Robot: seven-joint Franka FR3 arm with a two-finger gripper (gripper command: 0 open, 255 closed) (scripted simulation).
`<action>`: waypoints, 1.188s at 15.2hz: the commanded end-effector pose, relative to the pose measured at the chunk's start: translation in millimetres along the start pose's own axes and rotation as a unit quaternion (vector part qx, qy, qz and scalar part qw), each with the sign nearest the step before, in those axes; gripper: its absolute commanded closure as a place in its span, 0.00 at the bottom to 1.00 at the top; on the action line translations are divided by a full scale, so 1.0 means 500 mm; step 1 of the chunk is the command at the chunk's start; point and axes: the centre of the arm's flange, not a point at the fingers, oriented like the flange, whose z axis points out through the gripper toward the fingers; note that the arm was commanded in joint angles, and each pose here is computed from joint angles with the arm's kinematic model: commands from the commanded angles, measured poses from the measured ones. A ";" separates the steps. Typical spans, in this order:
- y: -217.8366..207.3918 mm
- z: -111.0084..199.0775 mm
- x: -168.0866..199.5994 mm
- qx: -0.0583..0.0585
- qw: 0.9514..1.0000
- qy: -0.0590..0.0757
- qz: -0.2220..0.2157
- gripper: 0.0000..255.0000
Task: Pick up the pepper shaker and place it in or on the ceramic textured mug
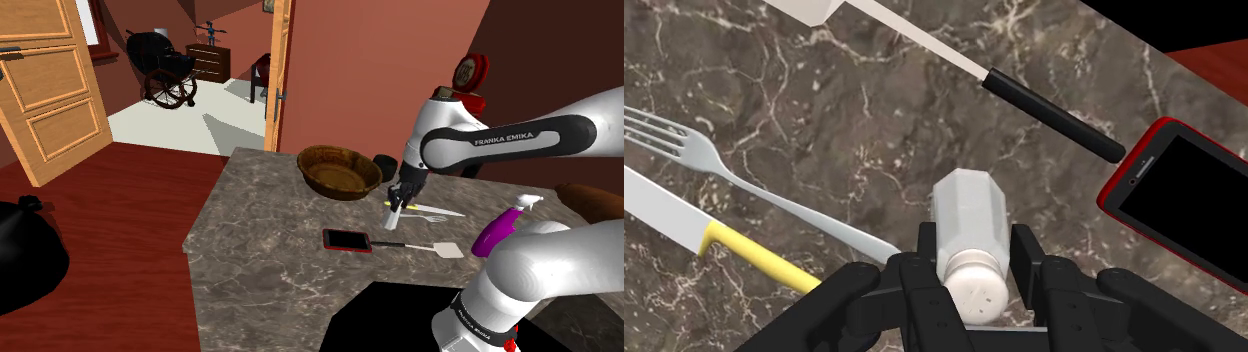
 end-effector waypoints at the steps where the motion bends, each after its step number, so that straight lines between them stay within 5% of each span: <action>1: 0.002 -0.020 -0.003 0.000 1.000 0.000 0.000 1.00; 18: 0.015 -0.199 0.002 0.000 1.000 0.000 0.000 1.00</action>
